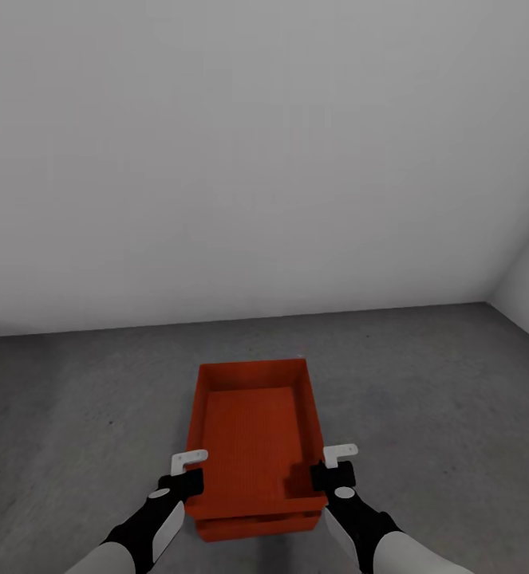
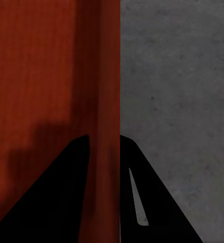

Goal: Move the two storage containers from the living room to the garage. In the garage, place one container on the floor and stack the other container on top of it (either order is fine).

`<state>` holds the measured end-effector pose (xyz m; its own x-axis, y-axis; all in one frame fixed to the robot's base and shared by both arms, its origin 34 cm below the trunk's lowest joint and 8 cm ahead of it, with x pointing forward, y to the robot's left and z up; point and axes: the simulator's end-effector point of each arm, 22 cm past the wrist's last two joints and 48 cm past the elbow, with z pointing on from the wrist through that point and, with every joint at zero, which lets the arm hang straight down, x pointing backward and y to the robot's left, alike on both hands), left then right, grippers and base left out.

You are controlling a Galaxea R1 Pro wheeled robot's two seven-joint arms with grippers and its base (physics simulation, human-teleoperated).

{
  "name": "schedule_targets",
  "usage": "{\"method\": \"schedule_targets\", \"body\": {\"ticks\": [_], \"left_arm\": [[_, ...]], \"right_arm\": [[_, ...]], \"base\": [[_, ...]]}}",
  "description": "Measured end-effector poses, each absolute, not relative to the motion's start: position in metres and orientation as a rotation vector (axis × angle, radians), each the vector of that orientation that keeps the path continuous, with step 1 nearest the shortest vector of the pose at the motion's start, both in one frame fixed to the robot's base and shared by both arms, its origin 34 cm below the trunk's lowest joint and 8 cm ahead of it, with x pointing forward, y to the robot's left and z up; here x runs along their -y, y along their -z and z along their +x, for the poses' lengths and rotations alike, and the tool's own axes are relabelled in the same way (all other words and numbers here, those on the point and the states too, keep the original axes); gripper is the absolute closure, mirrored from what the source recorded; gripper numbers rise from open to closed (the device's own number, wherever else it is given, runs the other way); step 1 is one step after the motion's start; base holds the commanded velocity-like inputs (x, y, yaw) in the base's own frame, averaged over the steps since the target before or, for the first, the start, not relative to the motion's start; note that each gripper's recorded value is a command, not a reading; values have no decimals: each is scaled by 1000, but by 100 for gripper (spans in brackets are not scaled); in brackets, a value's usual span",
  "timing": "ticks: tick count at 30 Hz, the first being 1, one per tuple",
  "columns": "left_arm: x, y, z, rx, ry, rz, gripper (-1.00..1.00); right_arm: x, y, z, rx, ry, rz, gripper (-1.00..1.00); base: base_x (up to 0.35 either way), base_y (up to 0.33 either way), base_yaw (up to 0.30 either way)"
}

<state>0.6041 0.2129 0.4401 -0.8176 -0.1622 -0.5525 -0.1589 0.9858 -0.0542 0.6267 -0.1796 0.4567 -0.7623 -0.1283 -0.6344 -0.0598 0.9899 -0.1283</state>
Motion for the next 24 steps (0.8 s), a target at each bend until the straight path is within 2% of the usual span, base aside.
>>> {"method": "schedule_targets", "body": {"ticks": [13,24], "left_arm": [[-213,-440,604,-2543,9,-225,100],[-212,-440,604,-2543,7,-225,100]], "right_arm": [[180,-457,627,-2438,132,-132,100],[180,-457,627,-2439,130,-130,100]], "base": [[0,0,1],[0,0,63]]}}
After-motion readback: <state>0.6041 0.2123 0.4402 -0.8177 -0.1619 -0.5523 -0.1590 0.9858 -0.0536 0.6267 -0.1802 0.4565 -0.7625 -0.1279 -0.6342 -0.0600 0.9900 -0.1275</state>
